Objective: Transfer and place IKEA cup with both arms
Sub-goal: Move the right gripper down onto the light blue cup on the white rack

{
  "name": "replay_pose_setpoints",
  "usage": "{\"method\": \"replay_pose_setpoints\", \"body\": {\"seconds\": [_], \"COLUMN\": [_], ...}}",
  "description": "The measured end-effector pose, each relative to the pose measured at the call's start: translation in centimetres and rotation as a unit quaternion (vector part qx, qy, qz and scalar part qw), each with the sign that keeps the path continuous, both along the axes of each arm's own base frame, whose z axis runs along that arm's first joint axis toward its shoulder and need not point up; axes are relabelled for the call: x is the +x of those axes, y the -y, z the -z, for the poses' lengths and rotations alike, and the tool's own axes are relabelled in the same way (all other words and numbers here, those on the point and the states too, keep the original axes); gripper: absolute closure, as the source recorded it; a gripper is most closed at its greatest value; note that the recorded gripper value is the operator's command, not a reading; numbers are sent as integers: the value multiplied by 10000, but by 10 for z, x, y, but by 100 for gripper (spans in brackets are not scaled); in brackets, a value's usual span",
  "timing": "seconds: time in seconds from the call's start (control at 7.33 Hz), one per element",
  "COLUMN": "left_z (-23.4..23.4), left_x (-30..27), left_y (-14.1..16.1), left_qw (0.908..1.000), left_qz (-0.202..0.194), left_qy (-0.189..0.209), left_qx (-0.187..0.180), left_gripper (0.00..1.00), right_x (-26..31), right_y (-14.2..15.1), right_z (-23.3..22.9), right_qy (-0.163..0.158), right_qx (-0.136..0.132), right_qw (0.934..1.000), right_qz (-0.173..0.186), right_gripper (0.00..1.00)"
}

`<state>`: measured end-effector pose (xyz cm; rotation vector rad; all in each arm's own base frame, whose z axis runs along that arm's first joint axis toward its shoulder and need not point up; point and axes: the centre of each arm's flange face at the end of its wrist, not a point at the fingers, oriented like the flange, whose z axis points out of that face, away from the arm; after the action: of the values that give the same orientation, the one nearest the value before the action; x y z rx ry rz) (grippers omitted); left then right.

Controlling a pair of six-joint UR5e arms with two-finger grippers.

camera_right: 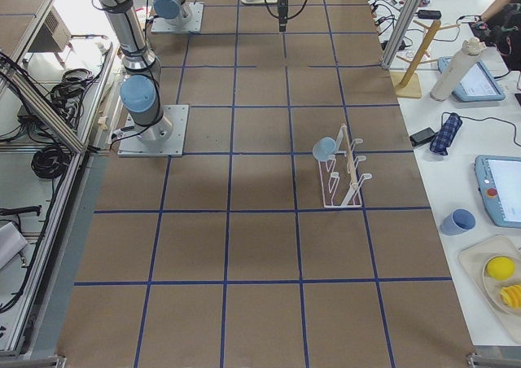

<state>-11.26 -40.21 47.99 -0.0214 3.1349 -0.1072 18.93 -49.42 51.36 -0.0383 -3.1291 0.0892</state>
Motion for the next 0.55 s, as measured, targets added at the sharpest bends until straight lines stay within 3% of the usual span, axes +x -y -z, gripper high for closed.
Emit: {"method": "replay_pose_setpoints", "body": {"seconds": [0.55], "left_z": [0], "left_x": [0], "left_y": [-1], "left_qw": [10000], "left_qz": [-1], "left_qy": [8], "left_qx": [5], "left_gripper": [0], "right_x": [-22], "right_y": [9], "right_z": [-2], "right_qy": [15], "right_qx": [-26], "right_qw": [9999], "right_qz": [106], "right_gripper": [0]}}
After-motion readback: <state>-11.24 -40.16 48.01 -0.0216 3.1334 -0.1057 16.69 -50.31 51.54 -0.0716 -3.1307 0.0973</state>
